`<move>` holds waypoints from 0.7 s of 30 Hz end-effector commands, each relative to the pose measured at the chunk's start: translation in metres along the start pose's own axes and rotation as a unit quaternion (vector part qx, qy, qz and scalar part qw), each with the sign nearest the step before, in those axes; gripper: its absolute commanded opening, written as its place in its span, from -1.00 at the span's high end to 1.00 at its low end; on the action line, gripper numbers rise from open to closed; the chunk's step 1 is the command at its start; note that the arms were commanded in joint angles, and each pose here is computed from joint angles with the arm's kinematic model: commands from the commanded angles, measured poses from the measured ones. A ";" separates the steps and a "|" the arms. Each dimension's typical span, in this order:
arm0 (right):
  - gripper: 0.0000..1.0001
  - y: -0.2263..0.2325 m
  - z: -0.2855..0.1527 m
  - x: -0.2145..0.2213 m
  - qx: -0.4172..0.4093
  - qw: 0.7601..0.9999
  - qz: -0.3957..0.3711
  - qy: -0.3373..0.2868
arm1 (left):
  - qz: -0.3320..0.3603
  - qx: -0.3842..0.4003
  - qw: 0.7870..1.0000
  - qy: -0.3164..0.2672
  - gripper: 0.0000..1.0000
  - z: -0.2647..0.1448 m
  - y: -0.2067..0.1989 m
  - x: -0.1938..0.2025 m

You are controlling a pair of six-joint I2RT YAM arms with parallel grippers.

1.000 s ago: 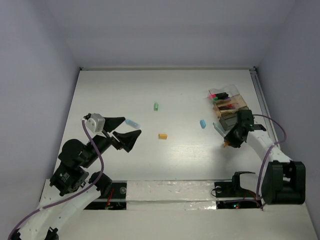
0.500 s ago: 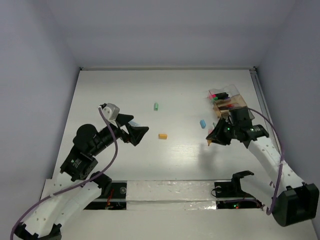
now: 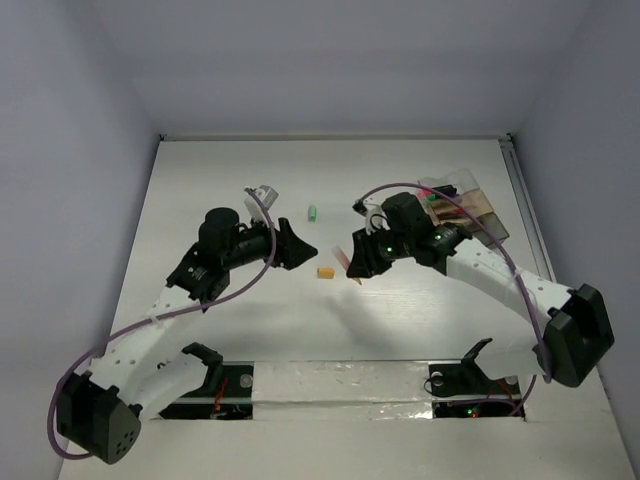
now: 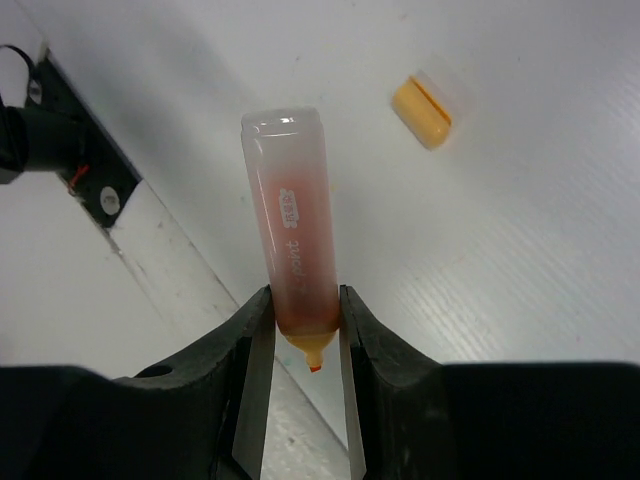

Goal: Sort the stationery into containers
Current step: Pick up the pen from the center of the board.

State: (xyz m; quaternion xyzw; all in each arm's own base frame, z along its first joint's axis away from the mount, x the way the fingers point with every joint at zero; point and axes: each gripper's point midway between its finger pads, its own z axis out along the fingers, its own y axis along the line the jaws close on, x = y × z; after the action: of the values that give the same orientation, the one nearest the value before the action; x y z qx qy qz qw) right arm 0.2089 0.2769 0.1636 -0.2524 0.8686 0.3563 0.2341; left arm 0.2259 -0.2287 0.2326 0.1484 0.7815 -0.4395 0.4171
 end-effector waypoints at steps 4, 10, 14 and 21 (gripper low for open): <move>0.70 0.037 0.020 -0.050 -0.019 0.984 -0.171 -0.050 | -0.067 0.055 0.996 -0.008 -0.26 0.011 -0.012 -0.005; 0.70 0.053 0.025 -0.057 -0.027 0.976 -0.207 -0.057 | -0.088 0.028 0.996 -0.001 -0.25 0.019 0.006 0.002; 0.71 0.058 0.026 -0.062 -0.031 0.974 -0.214 -0.065 | -0.093 0.024 0.995 0.005 -0.08 0.021 0.012 0.006; 0.71 0.065 0.029 -0.060 -0.034 0.964 -0.257 -0.056 | -0.097 0.043 0.994 0.009 0.32 0.022 0.006 0.006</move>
State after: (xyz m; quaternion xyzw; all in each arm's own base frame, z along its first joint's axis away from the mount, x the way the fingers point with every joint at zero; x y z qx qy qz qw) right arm 0.2161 0.3388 0.1860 -0.4257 0.7847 0.3243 0.3128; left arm 0.2381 -0.2400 0.2059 0.0775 0.7975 -0.4883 0.3459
